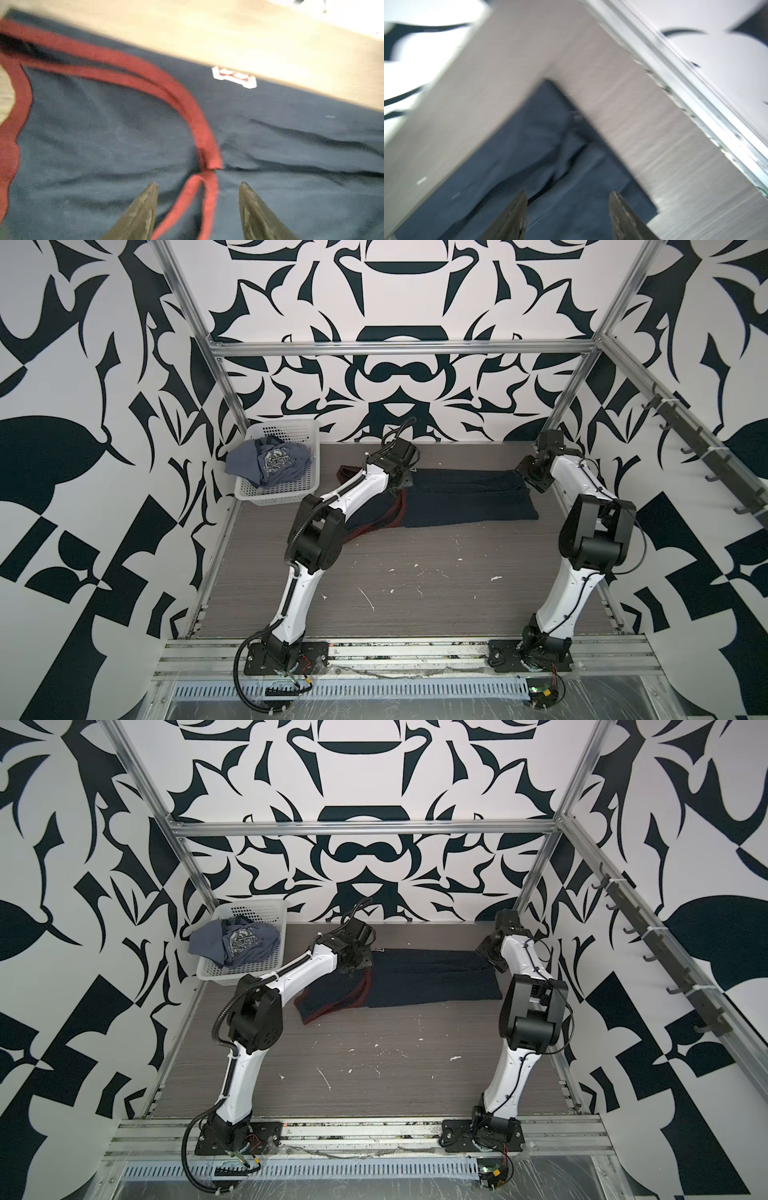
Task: Fold and stack tank tops
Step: Fold the tank top at the top-center of the table, then move the tank top to the center of the table.
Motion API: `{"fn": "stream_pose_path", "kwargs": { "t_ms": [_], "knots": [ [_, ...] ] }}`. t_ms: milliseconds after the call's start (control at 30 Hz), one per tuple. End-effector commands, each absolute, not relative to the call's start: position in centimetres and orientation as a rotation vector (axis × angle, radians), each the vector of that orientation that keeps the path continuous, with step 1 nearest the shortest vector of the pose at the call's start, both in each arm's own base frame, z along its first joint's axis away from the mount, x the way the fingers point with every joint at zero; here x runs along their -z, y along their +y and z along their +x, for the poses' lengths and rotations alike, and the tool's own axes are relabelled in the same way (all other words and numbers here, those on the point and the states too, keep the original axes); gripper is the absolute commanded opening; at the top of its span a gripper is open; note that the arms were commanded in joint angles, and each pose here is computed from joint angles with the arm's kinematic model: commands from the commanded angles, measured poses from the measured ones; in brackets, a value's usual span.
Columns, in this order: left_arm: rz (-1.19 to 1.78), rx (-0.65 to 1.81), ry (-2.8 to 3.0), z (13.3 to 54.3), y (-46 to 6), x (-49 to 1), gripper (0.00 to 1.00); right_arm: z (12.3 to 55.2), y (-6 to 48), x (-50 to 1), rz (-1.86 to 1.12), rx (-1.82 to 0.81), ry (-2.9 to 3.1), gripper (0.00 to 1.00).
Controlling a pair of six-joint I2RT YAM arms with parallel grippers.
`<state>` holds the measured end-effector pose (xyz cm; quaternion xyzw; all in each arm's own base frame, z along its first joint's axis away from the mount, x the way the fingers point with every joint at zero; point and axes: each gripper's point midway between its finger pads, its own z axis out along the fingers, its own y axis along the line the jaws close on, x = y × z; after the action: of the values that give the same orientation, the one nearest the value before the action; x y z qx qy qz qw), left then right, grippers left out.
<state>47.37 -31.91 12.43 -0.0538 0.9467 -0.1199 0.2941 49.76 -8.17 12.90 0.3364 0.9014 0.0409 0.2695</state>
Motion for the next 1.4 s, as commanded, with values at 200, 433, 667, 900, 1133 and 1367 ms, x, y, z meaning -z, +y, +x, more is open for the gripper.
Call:
{"fn": "stream_pose_path", "kwargs": {
  "t_ms": [200, 433, 667, 900, 1133, 1367],
  "knots": [
    [-0.037, 0.409, 2.635, 47.2, -36.5, -6.4, 0.62, 51.6, -4.0, -6.4, 0.868, -0.264, 2.575, 0.67],
    [-0.002, 0.37, 2.713, 46.4, -36.6, -2.4, 0.61, 50.7, -7.2, -3.0, 1.001, -0.221, 2.614, 0.64],
    [0.083, 0.494, 2.759, 42.0, -40.1, -2.8, 0.62, 48.7, -11.5, -2.1, 1.15, -0.163, 2.584, 0.62],
    [0.051, 0.342, 2.664, 39.4, -35.4, -12.9, 0.77, 48.5, -11.7, -5.8, 1.077, -0.118, 2.533, 0.63],
    [-0.169, 0.068, 2.665, 32.7, -22.6, -12.8, 0.76, 47.6, -6.6, -10.4, 0.87, -0.154, 2.545, 0.66],
    [-0.083, -0.088, 2.853, 26.0, -18.6, -8.1, 0.66, 43.3, -0.2, -10.7, 0.742, -0.246, 2.559, 0.66]
  ]
}}
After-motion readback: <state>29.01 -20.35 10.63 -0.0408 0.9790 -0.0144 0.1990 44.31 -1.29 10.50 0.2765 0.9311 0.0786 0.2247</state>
